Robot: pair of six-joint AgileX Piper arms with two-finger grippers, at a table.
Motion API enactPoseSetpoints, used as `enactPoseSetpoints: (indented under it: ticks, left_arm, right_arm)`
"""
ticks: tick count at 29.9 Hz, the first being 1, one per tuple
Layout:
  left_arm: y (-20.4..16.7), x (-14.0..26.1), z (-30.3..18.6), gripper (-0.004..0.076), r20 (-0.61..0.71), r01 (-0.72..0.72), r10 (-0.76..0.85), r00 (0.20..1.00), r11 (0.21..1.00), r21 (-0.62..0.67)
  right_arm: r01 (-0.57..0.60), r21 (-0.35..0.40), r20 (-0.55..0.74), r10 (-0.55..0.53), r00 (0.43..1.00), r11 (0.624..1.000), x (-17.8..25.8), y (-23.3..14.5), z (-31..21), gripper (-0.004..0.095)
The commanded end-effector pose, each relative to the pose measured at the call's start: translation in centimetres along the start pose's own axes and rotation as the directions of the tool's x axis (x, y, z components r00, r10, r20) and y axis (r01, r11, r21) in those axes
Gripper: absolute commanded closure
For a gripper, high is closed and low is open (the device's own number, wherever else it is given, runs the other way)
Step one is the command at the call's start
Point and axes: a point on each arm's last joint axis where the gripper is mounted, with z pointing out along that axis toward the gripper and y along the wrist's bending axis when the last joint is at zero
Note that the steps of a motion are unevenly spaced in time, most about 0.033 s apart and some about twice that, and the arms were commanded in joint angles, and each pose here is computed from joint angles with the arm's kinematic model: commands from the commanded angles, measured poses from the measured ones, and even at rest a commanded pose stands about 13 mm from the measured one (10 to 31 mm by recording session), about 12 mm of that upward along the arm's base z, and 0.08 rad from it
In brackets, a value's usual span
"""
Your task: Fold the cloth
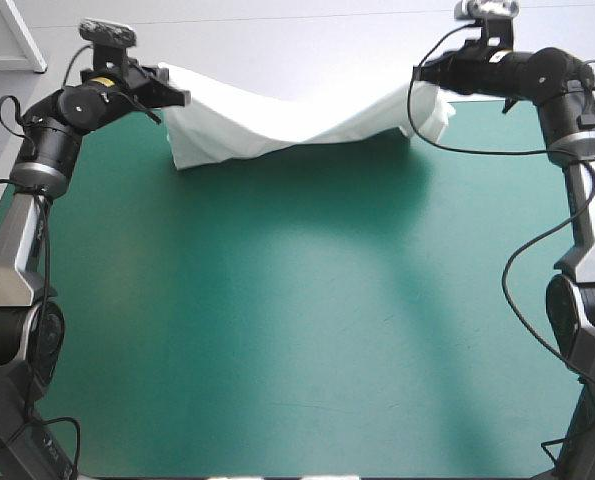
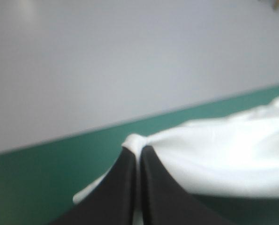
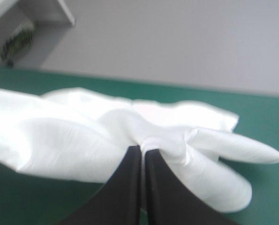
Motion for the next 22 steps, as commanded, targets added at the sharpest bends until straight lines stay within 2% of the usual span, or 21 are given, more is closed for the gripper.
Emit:
enactPoseSetpoints:
  ticks: [1,4,8,11,14,19,22]
  left_arm:
    - [-0.8,1.1,-0.9,0.0705,-0.104,0.004,0.001,0.995,0.999,0.052]
    - [-1.0,4.8,-1.0,0.0705,-0.266,0.006,0.005,0.964,0.999,0.041]
    - [-1.9,9.8,-3.7,0.0705,-0.436,0.055,-0.051,0.899,0.998,-0.003]
    - [-2.9,12.7,-6.6,0.0705,-0.512,0.059,-0.060,0.857,0.998,-0.018]
    - [-3.9,15.3,-9.5,0.0705,-0.598,0.040,-0.039,0.801,0.999,-0.012]
    - [-4.7,17.6,-13.4,0.0705,-0.692,0.030,-0.063,0.720,0.998,-0.059]
    - [-5.0,18.2,-14.7,0.0705,-0.724,0.020,-0.052,0.688,0.998,-0.053]
  right_arm:
    - [-0.028,-0.015,-0.184,0.025,0.983,0.999,1.7,0.2,-1.1,0.0921]
    - [-0.024,-0.008,-0.385,0.019,0.923,1.000,5.1,0.1,-1.1,0.0919]
    - [0.037,0.056,-0.516,-0.003,0.857,0.998,8.9,0.5,-2.9,0.0919]
    - [0.058,0.093,-0.594,0.009,0.805,0.994,11.9,1.3,-4.5,0.0919]
    - [0.070,0.098,-0.671,0.014,0.742,0.993,15.4,2.3,-5.9,0.0919]
    - [0.070,0.101,-0.751,0.030,0.660,0.992,20.3,3.8,-7.8,0.0919]
    - [0.064,0.111,-0.768,0.044,0.639,0.992,22.2,4.3,-8.5,0.0920]
